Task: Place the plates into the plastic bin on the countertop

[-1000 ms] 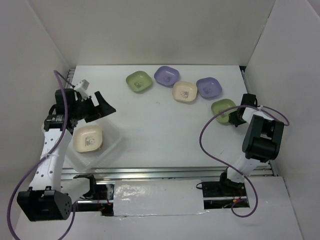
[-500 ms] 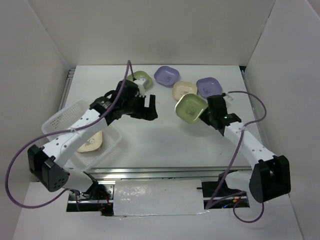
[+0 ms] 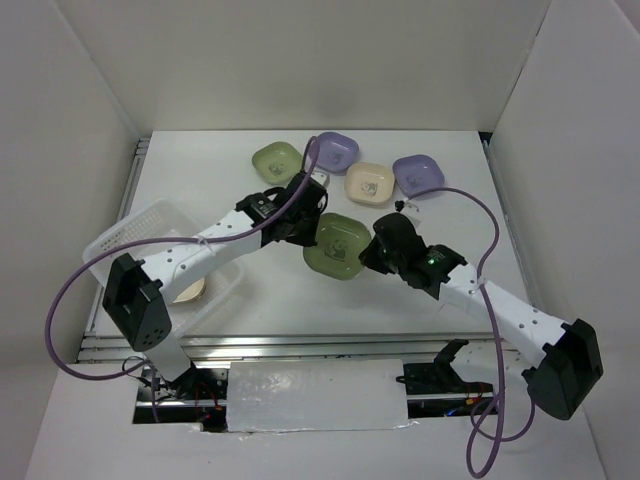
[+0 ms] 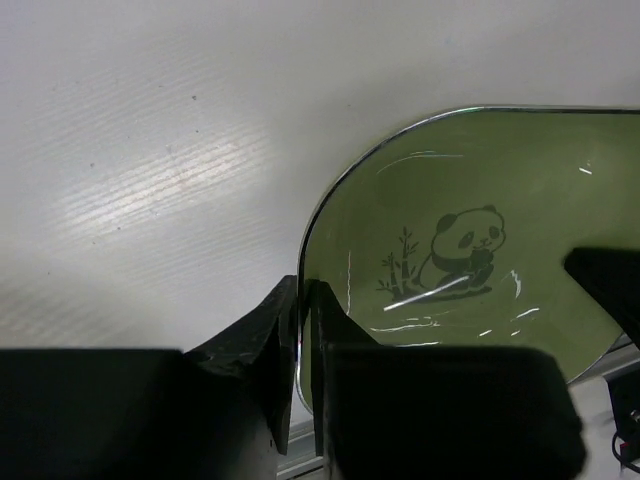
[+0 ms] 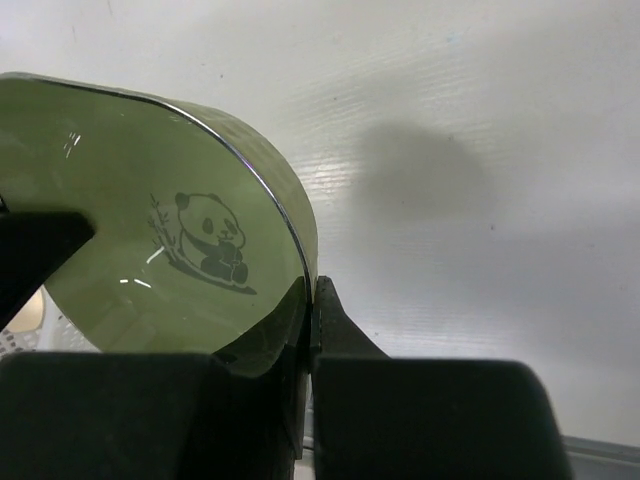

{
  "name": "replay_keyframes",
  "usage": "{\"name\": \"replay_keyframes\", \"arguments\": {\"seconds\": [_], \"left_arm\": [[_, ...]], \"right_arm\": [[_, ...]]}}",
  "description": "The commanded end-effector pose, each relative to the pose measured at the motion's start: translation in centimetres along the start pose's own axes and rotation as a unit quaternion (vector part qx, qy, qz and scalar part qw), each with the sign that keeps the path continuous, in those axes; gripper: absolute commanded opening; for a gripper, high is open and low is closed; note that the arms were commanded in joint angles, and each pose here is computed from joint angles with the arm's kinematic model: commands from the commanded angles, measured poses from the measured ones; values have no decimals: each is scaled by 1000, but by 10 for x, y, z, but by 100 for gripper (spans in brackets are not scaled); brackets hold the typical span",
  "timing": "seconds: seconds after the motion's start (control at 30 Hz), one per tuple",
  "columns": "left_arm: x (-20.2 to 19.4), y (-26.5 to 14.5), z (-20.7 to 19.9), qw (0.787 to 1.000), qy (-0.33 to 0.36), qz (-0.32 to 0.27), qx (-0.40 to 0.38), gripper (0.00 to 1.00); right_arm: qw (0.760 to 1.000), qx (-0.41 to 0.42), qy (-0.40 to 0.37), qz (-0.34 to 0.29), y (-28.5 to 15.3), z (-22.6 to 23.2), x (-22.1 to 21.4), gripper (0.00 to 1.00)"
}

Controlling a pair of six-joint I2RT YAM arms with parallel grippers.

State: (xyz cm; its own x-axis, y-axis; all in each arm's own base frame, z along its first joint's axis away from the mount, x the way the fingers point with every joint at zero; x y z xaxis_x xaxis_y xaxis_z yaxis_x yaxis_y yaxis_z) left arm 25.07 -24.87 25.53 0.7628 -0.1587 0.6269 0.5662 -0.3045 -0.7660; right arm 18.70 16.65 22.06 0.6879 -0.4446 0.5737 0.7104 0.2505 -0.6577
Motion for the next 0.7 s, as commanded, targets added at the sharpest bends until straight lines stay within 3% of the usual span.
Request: {"name": "replay_keyframes", "arguments": {"seconds": [0.0,0.1,0.17,0.2,0.27,0.4,0.43,0.5,0.57,0.6,0.67], "left_arm": [[14,-5,-5,999,-9,-24,41,20],[18,-5,-4,999,-12,-28,43,0],[19,-8,3,998,-26,-34,39,0],[21,-12,7,998,-40,-41,40,0],[23,-26,39,990,-114,-58,61,0],[4,-74,117,945,-287,-120,101,0],[-13,-100,143,912,-358,-162,121,0],[-43,-133,174,863,-424,-222,162,0],[-62,-148,188,827,-462,-252,197,0],[-73,-160,203,797,-485,-275,235,0],[-95,-160,216,774,-507,-246,289,0]], "right_arm": [[999,31,8,-23,-17,13,6,0],[998,51,5,-24,-25,14,6,0],[997,66,7,-31,-28,13,8,0],[997,70,10,-35,-29,12,9,28],[996,74,21,-54,-31,1,14,99],[994,71,44,-68,-27,-25,22,100],[995,71,41,-60,-22,-31,19,100],[995,63,49,-62,-16,-41,24,100],[996,59,48,-46,-8,-48,23,100],[996,61,46,-38,-6,-49,22,100],[997,68,42,-25,0,-51,20,100]]}}
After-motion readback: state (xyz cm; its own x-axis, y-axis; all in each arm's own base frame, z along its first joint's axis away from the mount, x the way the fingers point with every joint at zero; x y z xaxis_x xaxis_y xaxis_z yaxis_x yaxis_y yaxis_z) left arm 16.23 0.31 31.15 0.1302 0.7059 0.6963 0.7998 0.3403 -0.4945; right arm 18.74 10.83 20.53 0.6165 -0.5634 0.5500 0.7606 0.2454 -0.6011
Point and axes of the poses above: each gripper's point midway between its finger pads, its own y axis out along the fingers, its own z axis along the line the jaws close on, x = y × z, the point moved 10 cm from there along -y, back along the fingers
